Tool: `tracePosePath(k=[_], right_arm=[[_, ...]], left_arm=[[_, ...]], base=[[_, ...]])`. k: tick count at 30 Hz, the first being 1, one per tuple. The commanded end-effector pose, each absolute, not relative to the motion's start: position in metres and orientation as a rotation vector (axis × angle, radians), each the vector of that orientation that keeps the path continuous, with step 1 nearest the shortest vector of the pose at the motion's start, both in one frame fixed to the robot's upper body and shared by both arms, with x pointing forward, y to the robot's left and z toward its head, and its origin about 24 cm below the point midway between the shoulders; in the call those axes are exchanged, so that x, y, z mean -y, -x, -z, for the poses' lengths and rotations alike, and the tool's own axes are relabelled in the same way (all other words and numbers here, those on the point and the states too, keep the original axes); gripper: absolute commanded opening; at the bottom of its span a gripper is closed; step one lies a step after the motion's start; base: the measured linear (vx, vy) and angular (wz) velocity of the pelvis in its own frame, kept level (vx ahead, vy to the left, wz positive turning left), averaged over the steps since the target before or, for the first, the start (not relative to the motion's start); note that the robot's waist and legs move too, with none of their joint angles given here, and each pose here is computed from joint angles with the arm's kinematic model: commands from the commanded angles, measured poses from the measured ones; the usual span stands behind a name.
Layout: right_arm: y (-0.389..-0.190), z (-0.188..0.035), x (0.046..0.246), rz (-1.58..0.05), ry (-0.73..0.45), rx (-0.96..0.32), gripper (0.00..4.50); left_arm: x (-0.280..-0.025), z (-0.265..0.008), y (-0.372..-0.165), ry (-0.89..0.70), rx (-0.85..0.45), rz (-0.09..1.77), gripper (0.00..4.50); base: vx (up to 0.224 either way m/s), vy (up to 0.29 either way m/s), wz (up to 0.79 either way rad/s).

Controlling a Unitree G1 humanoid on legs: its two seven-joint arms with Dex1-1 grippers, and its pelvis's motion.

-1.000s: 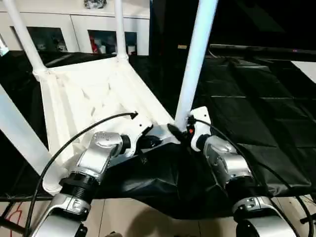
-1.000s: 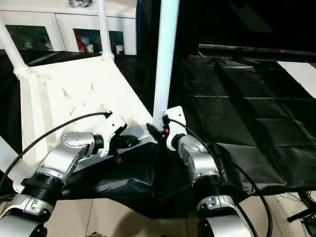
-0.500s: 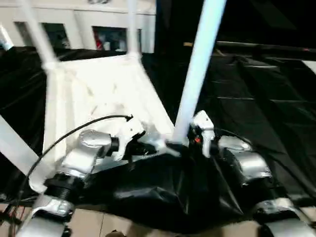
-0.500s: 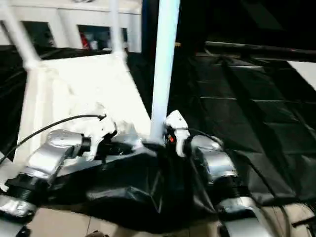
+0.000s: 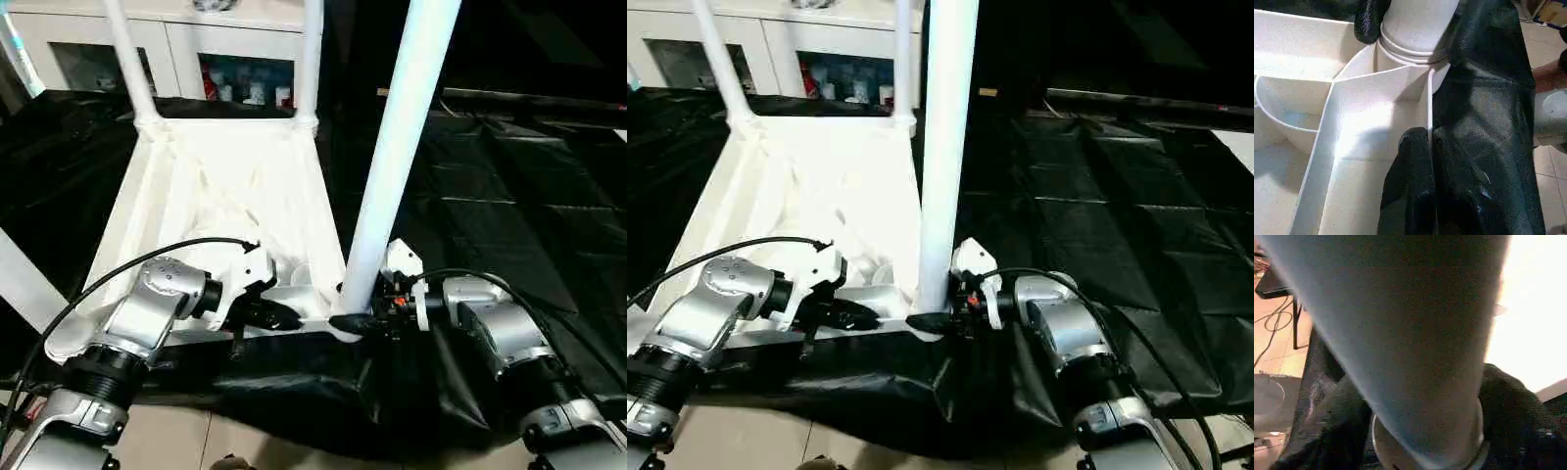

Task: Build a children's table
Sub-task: Rotate leg to tighten

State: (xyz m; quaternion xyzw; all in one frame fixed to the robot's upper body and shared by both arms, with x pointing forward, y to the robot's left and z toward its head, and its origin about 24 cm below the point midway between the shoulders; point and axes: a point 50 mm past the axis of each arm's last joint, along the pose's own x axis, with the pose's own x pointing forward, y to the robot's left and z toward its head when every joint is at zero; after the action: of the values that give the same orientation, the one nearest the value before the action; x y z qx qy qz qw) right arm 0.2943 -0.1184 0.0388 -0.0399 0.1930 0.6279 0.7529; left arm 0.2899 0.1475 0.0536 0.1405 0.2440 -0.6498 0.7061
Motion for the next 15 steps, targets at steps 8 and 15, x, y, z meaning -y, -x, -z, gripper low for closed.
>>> tracePosePath(k=[8, 15], right_arm=[[-0.293, -0.016, 0.083, -1.220, 0.033, -0.477, 2.56], [-0.311, -0.009, 0.063, -0.848, -0.097, -0.478, 2.52]], left_arm=[[-0.110, -0.060, -0.306, -0.272, -0.394, 1.327, 0.00], [-0.091, -0.068, -0.324, -0.225, -0.344, 1.115, 0.00]], base=[[0.000, 0.000, 0.00], [-0.052, 0.006, -0.04]])
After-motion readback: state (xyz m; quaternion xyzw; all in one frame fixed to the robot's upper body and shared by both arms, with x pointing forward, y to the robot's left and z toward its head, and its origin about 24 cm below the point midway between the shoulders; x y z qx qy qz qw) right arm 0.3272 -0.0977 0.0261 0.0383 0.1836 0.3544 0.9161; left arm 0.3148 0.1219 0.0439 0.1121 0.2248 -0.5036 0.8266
